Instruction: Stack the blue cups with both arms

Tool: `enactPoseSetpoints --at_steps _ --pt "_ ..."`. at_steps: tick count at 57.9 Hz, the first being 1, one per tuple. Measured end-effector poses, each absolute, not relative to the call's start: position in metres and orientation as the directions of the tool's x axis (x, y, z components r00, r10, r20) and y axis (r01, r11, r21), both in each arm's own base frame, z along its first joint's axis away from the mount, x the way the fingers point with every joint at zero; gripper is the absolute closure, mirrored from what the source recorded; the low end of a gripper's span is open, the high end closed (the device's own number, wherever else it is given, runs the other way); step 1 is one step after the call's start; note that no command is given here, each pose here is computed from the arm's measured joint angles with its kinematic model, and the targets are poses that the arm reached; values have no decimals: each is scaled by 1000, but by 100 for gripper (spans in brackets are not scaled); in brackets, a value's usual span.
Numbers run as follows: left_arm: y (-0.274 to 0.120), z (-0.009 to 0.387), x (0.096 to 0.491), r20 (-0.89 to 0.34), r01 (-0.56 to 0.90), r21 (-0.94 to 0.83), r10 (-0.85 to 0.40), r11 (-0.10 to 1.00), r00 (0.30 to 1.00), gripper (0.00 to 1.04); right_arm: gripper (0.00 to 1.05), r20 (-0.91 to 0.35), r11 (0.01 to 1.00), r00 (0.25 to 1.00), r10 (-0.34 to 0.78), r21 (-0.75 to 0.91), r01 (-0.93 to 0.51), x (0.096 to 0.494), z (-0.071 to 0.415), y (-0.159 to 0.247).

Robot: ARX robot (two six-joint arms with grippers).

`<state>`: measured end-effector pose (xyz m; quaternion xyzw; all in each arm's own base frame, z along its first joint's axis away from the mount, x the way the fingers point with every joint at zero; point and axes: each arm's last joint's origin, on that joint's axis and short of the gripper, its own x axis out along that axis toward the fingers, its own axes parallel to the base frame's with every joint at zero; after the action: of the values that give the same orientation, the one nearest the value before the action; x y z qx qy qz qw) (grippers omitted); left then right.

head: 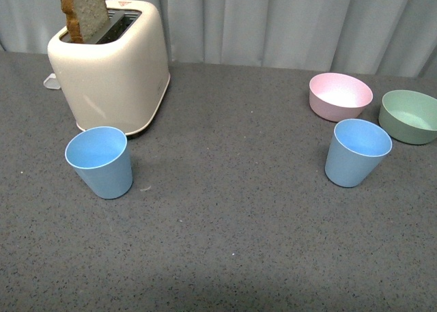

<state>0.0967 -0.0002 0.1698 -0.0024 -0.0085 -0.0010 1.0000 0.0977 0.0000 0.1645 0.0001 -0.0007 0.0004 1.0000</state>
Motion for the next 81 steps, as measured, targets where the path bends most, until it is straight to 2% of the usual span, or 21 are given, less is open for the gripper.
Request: enactPoseSetpoints --at_steps 51,54,57,61,71,77,81 --pt "0 170 97 15 -5 -5 5 1000 1000 7 10 1 1000 1000 1 0 -1 98 164 0" --pt "-1 168 98 -90 -94 -45 90 995 992 7 10 1 1000 1000 1 0 -1 98 164 0" --pt "1 165 104 -201 -243 -72 225 967 953 7 10 1 1000 1000 0 0 0 98 164 0" --pt "5 162 119 -267 -303 -115 265 946 927 7 10 1 1000 1000 1 0 -1 98 164 0" --pt "10 169 158 -329 -267 -199 193 943 925 7 10 1 1000 1000 1 0 -1 98 164 0" --pt "9 165 185 -431 -219 -238 99 946 897 7 10 1 1000 1000 1 0 -1 98 164 0" --pt "7 157 207 -518 -192 -263 30 945 855 7 10 1 1000 1000 1 0 -1 98 164 0"
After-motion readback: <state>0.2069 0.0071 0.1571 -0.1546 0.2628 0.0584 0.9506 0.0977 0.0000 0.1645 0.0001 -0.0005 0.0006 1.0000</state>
